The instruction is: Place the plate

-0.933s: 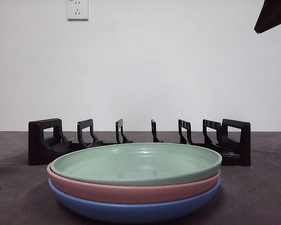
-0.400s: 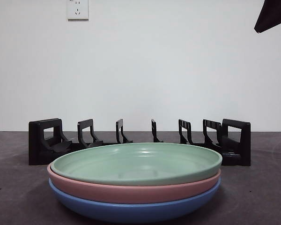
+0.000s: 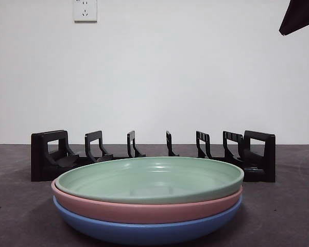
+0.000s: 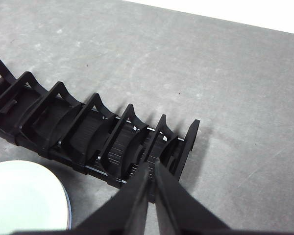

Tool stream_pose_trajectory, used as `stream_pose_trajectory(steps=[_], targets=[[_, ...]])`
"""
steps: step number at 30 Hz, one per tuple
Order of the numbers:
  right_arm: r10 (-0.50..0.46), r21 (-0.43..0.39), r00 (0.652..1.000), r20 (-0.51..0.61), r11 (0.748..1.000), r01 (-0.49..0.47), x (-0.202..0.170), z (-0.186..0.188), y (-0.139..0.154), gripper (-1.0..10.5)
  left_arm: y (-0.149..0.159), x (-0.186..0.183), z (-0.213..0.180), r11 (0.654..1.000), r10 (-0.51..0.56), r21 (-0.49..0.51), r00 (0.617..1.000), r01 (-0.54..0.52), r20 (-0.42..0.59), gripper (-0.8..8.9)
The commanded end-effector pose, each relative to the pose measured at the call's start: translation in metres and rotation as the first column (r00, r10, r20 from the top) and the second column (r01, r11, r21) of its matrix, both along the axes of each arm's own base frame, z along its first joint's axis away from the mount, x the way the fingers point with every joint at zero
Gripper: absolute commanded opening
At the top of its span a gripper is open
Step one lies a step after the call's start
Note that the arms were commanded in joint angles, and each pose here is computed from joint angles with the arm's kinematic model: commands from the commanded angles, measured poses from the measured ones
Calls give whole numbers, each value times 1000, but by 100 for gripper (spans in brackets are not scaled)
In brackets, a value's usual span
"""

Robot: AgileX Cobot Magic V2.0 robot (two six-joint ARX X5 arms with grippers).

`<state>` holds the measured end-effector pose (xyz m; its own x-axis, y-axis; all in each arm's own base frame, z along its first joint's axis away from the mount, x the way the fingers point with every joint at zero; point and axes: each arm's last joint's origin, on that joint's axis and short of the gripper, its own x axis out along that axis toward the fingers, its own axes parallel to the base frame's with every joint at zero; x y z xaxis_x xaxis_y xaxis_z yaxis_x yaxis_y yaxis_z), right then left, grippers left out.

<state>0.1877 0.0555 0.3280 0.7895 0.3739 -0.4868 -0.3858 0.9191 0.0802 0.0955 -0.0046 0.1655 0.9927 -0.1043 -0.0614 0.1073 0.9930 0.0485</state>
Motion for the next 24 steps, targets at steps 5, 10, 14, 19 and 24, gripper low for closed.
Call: stream_pose_trajectory(steps=[5,10,14,19,24], targets=[[-3,11,1000,11,1000,3,1,3,1,19,0,1,-6,1000,0,9,1000,0,-10,8],[-18,-76,997,77,997,24,-10,5,-4,19,0,1,-6,1000,0,9,1000,0,-10,8],[-99,-91,970,222,988,122,-36,-17,-15,19,0,1,-6,1000,0,9,1000,0,-10,8],[-234,-57,901,365,960,273,-69,-78,-34,19,0,1,-6,1000,0,9,1000,0,-10,8],[-310,-21,881,358,940,340,-85,-130,-44,19,0,1,-6,1000,-1,9,1000,1,-10,7]])
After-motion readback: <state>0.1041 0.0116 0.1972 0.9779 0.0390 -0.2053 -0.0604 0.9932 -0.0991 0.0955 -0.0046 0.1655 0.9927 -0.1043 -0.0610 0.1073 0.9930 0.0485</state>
